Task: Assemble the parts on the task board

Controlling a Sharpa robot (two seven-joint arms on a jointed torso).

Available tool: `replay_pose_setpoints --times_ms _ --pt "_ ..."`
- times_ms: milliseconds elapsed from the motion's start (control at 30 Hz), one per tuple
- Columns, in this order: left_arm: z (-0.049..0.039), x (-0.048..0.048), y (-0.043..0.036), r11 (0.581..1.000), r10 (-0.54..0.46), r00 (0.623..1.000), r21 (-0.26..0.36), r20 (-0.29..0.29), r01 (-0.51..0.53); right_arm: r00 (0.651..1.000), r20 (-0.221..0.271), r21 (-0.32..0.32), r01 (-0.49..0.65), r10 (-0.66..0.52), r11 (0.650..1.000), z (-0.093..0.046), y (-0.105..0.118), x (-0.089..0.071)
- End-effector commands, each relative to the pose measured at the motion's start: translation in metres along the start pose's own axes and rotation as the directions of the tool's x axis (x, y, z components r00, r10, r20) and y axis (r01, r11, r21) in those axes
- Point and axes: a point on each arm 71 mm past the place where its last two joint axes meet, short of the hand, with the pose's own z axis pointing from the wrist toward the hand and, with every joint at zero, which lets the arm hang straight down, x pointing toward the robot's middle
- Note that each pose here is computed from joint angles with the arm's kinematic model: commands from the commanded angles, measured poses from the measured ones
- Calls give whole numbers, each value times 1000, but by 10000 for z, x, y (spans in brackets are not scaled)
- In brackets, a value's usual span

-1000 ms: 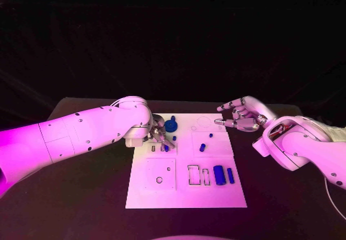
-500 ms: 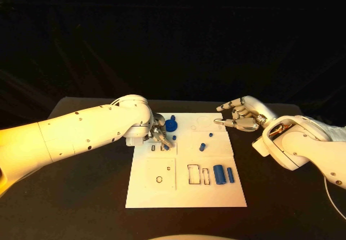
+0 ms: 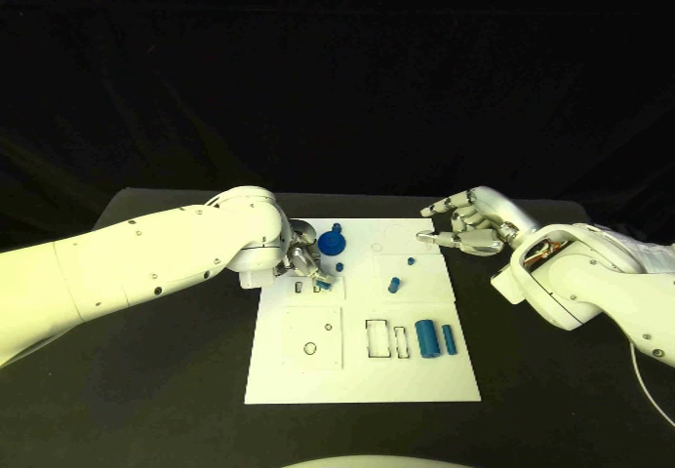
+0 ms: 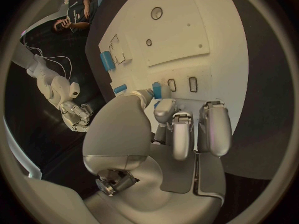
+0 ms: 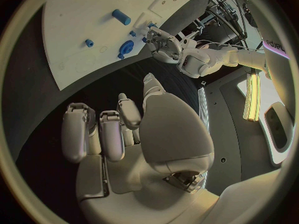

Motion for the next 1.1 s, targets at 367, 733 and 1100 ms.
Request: replay_pose_setpoints --times_ms 367,733,1100 --pt "-118 15 118 996 -90 979 44 181 84 1000 -19 0 9 -8 1000 -8 -11 15" --pt "-70 170 162 999 -37 965 34 258 29 1000 -20 2 8 -8 1000 -18 -18 8" --pt "-28 260 200 999 48 977 -2 206 -48 1000 -22 3 8 -8 1000 -25 -21 4"
